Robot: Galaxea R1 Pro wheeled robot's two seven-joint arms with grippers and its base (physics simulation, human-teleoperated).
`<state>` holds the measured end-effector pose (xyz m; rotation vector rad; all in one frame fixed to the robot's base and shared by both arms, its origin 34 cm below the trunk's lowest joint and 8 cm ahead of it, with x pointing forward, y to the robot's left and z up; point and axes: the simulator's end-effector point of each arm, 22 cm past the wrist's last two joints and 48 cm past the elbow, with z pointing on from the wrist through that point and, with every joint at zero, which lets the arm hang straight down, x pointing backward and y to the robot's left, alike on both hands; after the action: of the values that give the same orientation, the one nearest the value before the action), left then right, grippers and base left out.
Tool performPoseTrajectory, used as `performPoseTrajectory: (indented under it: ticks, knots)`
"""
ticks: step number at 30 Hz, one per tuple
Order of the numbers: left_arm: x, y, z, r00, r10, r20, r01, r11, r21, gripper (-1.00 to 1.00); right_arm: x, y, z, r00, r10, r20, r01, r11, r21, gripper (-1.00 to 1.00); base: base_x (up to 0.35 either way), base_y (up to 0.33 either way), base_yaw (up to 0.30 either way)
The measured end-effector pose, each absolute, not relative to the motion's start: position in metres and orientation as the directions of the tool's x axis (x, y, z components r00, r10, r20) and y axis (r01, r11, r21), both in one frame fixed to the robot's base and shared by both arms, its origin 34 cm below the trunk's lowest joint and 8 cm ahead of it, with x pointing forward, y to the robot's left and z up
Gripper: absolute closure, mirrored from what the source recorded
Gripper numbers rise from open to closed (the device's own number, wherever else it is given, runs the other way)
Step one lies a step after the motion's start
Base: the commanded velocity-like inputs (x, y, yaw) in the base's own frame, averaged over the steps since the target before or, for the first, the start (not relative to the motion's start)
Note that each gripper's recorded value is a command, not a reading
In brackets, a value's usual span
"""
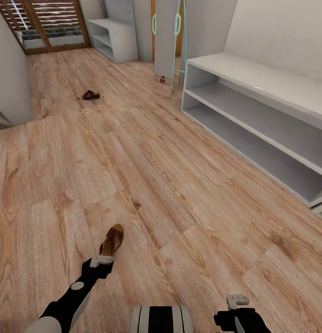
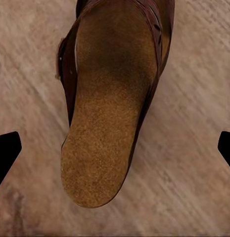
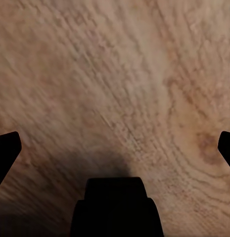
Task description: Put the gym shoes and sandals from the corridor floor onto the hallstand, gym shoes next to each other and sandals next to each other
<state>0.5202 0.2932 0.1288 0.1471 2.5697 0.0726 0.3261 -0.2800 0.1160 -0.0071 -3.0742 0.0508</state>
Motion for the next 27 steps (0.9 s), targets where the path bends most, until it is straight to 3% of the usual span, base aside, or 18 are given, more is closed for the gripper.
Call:
performPoseTrajectory:
  ticks: [15,27]
  knots:
    - [0.503,0.294,0.108,-0.861,0.119,-0.494,0.092,0.993,0.079,-1.00,0.308,-0.280,0.104,-0.994,0.005,0.113,0.002,0.999,-0.034,-1.00,0.000,0.000,0.001]
    - [0.483,0.294,0.088,-0.884,0.119,-0.453,0.095,0.993,0.075,-1.00,0.288,-0.280,0.093,-0.987,0.005,0.162,0.000,0.999,-0.034,-1.00,0.000,0.000,0.103]
